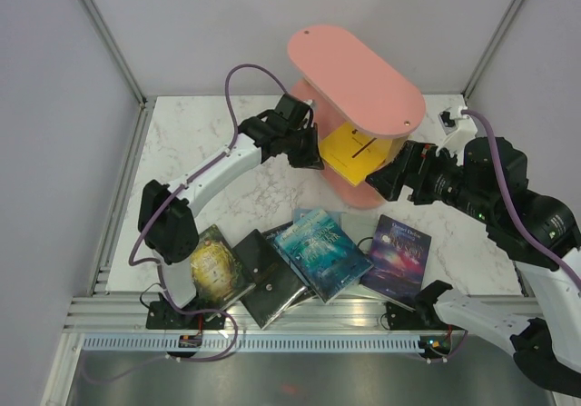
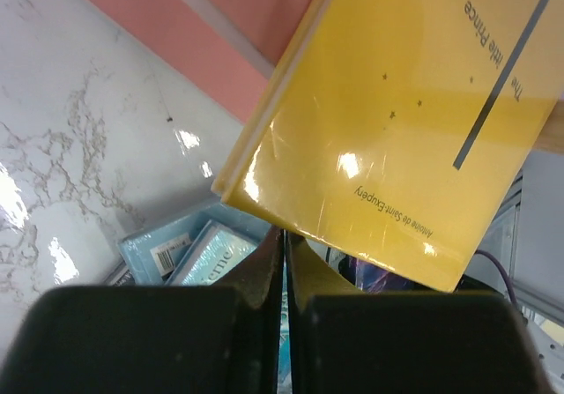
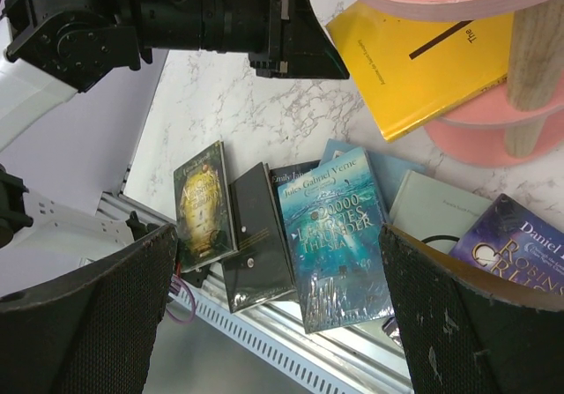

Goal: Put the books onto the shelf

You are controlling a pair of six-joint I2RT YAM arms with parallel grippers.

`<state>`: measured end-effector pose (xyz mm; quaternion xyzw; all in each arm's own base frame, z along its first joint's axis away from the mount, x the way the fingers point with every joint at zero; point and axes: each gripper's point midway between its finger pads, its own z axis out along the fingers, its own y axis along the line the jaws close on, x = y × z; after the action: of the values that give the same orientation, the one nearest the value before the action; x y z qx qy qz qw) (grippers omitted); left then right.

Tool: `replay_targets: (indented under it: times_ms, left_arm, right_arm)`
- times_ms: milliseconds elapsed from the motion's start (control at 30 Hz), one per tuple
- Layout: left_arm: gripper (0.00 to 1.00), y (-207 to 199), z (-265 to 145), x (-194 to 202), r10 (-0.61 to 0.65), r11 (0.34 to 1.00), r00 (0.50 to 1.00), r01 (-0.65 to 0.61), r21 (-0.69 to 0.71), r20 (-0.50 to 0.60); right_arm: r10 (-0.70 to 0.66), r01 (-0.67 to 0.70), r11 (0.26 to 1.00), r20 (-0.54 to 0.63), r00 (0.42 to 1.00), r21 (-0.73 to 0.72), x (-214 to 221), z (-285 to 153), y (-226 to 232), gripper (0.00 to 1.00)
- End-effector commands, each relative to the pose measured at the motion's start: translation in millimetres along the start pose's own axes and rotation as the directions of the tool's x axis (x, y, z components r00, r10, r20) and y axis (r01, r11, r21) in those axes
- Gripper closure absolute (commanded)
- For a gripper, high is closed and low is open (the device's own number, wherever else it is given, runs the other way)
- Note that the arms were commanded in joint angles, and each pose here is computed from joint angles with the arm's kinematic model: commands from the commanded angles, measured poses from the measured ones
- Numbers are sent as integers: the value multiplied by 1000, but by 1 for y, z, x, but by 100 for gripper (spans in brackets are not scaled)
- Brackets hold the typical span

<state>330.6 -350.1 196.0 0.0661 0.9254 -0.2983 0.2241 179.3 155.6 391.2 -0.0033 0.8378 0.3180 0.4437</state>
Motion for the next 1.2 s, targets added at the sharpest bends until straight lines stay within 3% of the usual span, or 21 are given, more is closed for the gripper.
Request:
replay_targets:
  times_ms: [0,233,367,533,567,700,900,1167]
  left_arm:
    - [98,-3,-5,-32,21,1000,997,-22,10,70]
    - [98,8,-18,-42,16,1000,996,-15,-17,90]
    - [95,41,-46,-38,-7,997,994,15,-77,106]
    - [50,80,-85,-22,-26,992,990,43,-117,139]
    - [45,92,-80,-4,-25,990,995,37,-134,94]
    - [4,94,-60,54,-23,1000,997,23,-1,-76]
    - [0,86,-60,115,-130,984,978,147,98,-161]
    - [0,83,-78,175,-228,964,957,247,95,-177]
  right_arm:
    - [-36,36,999,17,999,4,-5,3,0,2]
    - [-64,64,998,17,998,8,-8,5,0,2]
    - [-81,81,997,15,997,-14,-8,3,3,2]
    - [-72,54,994,-192,979,-96,50,29,0,2]
    - [-52,34,996,-217,975,-88,59,33,-5,2]
    - [45,-60,997,-256,966,-52,105,38,-31,2]
    - [159,-156,987,-367,917,39,172,66,-69,2]
    - [224,-202,974,-302,927,102,183,101,-91,2]
